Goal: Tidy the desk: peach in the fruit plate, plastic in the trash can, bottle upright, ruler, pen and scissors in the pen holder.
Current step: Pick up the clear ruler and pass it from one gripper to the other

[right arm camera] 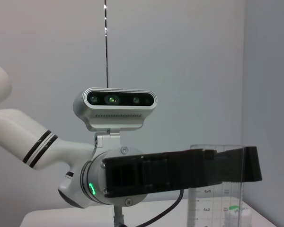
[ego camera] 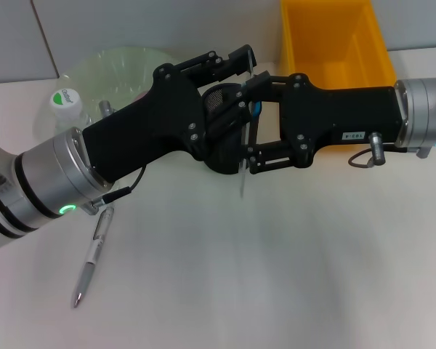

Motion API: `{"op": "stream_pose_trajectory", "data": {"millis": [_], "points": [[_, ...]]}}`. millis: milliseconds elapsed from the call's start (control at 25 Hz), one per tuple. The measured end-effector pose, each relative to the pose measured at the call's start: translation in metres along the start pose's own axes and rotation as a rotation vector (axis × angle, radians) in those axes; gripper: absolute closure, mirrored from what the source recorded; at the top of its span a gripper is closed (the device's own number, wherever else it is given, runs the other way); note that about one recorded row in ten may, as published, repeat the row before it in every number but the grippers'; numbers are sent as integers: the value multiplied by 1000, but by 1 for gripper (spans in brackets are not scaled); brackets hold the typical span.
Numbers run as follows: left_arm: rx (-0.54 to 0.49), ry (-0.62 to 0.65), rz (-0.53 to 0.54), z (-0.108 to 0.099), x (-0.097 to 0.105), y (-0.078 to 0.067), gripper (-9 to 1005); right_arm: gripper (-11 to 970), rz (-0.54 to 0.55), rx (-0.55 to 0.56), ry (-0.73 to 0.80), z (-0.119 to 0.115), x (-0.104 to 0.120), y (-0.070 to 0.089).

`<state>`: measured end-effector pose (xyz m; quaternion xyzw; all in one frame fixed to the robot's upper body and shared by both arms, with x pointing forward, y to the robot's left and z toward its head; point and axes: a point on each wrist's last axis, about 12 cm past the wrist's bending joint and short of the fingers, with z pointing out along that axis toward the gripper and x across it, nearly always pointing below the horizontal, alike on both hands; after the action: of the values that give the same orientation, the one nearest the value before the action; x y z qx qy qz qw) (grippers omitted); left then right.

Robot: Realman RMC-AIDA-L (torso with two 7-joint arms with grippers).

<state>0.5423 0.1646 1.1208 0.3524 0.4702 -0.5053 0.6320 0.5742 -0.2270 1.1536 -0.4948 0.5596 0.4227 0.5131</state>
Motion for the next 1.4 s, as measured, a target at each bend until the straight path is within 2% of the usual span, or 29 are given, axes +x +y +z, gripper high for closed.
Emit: {"op": "stream_pose_trajectory", "data": {"millis": [280,520,1400], "points": [[-4,-1,1,0,0,1,630,183,12,0,0,1,-1,-1],[-8,-1,2,0,-1,1,631,359,14,0,0,1,-1,-1],[-12,-3,1,0,0,1,630,486,4,10,13,-1,-1,-3]]}}
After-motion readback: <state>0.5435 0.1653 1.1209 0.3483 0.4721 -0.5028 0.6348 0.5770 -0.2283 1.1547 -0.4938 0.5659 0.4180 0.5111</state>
